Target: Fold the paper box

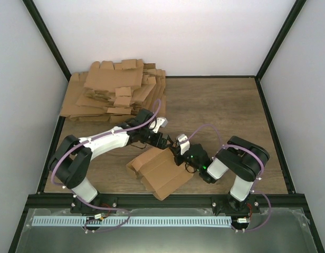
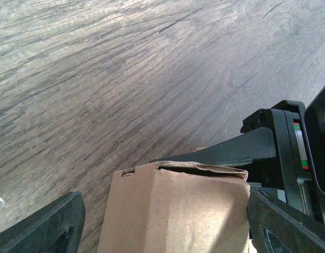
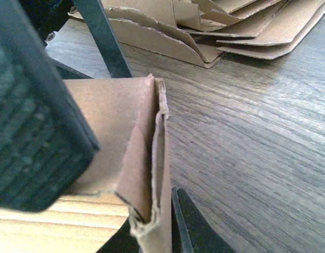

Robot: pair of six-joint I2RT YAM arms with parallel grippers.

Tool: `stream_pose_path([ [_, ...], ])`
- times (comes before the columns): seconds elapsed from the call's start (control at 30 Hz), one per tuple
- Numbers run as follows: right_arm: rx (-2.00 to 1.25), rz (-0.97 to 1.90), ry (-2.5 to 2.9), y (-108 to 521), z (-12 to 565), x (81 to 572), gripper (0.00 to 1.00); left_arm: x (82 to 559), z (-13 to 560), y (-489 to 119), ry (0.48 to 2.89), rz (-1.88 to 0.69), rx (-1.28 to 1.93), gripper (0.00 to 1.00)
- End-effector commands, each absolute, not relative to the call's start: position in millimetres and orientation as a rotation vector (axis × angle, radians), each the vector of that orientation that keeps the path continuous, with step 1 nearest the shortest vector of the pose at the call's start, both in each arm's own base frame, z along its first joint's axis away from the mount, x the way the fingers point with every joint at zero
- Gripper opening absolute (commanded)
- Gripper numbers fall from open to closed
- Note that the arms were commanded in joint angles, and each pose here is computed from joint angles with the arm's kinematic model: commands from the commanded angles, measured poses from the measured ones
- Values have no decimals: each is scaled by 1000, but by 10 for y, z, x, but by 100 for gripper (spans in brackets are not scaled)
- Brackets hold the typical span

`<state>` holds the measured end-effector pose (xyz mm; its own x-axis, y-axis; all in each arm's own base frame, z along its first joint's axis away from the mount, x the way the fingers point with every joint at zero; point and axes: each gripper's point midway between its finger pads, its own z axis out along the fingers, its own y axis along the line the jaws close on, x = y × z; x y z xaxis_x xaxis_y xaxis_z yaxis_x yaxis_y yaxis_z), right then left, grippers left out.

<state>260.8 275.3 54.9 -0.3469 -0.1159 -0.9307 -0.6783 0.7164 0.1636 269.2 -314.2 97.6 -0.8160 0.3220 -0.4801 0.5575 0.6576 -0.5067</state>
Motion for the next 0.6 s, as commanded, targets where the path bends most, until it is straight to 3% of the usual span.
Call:
stream_pose_path([
  [0.0,-628,655,1838,2813,589,2644,9,2697,998,-3139,2507,-978,694,85],
  [0.57,-638,646,1857,2835,518,2624,15,2687,778,-3139,2576,-948,715,69],
])
